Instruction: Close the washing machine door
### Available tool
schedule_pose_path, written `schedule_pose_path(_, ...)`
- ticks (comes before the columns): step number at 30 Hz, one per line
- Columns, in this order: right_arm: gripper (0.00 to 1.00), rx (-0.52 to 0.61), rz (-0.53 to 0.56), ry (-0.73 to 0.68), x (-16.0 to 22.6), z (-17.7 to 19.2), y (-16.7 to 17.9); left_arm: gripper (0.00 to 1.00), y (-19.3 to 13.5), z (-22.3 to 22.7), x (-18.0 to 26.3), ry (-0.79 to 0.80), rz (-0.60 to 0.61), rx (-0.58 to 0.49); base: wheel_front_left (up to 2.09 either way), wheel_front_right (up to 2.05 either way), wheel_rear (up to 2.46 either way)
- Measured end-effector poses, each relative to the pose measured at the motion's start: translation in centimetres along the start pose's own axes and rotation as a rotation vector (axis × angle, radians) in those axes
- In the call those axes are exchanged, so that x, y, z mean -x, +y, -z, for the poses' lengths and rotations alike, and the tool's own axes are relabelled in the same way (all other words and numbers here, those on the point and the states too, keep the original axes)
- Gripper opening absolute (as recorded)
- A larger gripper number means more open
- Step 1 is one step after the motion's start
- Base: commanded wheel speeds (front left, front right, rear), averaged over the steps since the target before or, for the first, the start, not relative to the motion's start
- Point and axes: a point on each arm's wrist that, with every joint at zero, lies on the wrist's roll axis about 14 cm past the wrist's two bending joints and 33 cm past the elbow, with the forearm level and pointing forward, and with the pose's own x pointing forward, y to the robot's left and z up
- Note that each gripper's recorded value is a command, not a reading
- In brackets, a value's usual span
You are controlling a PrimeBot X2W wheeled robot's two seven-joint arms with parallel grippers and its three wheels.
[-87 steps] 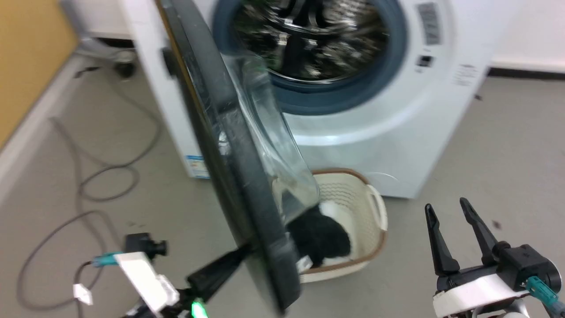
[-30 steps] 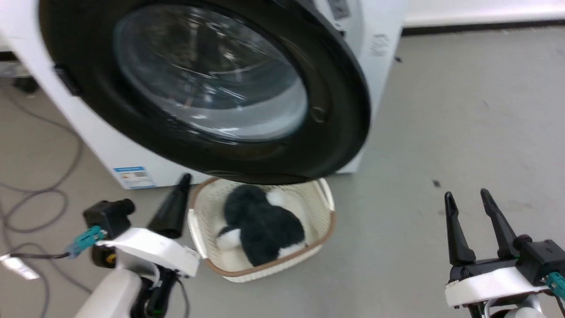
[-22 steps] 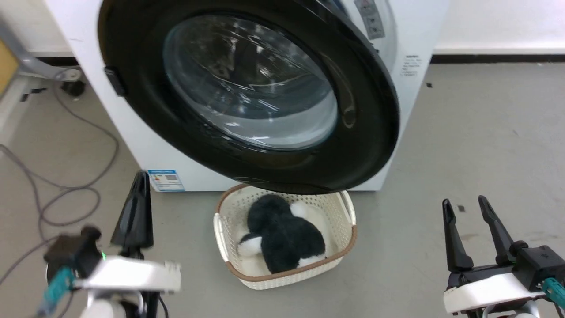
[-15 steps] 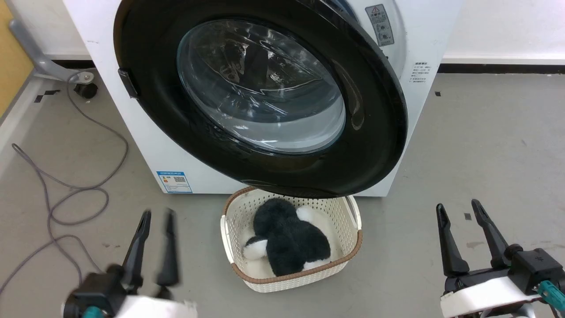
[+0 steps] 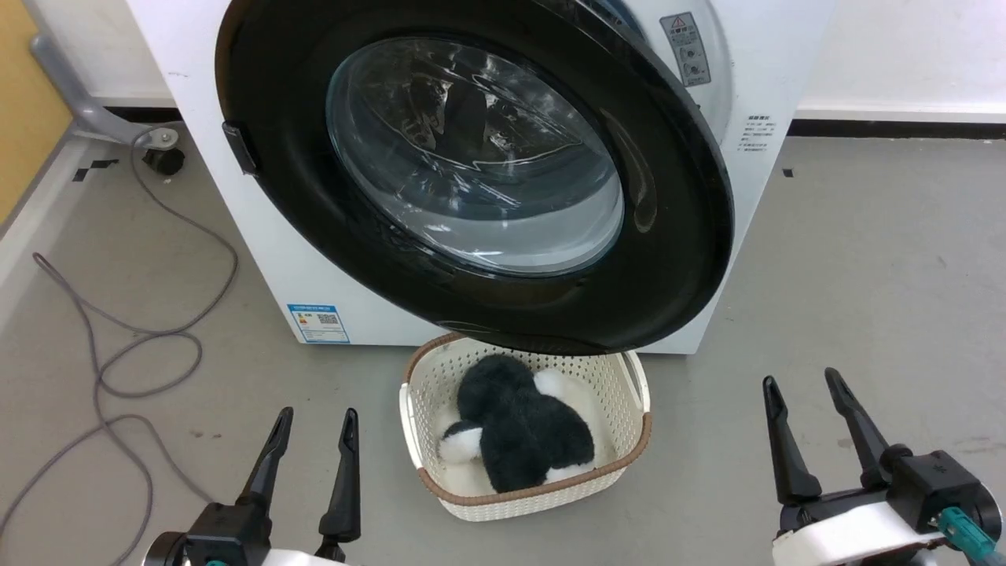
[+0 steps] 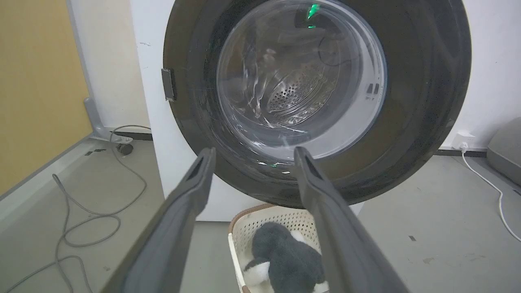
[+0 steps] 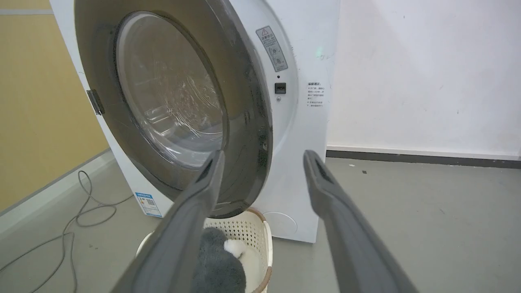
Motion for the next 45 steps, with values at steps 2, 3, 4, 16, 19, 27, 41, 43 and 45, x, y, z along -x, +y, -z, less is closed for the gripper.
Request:
schedule_pose_path(2,1.0,-0.002,-0.007,0.011,0.0,0.4,0.2,1.0,0.0,0.1,0.1,0.003,0.002,-0.003,0.0,0.0,0.0)
schedule_pose_path(3,0.28,-0.004,-0.012,0.022,0.1,0.7,0.4,1.0,0.1,0.1,0.1,0.005,-0.001,-0.004,0.0,0.0,0.0)
schedule_pose_path(4,0.0,-0.006,-0.019,0.031,0.1,1.0,0.7,1.0,0.1,0.2,0.2,0.006,-0.001,-0.003,0.0,0.0,0.0)
schedule_pose_path(16,0.0,0.04,-0.293,0.089,-3.5,3.1,6.4,1.0,1.1,1.2,-0.5,0.033,-0.041,0.003,0.0,0.0,0.0)
schedule_pose_path(19,0.0,0.084,-0.37,0.101,-5.5,3.6,7.3,1.0,1.4,1.7,-1.0,0.047,-0.05,0.001,0.0,0.0,0.0)
schedule_pose_path(27,0.0,0.122,-0.411,0.144,-12.1,5.6,5.9,1.0,2.2,2.9,-2.6,0.073,-0.067,-0.002,0.0,0.0,0.0)
schedule_pose_path(41,0.0,0.133,-0.353,0.179,-20.8,8.0,2.6,1.0,3.4,5.0,-3.6,0.128,-0.126,0.003,0.0,0.0,0.0)
schedule_pose_path(43,0.0,0.141,-0.335,0.174,-22.1,7.9,2.0,1.0,3.4,5.2,-3.8,0.133,-0.128,0.003,0.0,0.0,0.0)
schedule_pose_path(45,0.0,0.14,-0.313,0.159,-23.5,7.4,1.5,1.0,3.7,5.4,-3.9,0.135,-0.141,0.005,0.0,0.0,0.0)
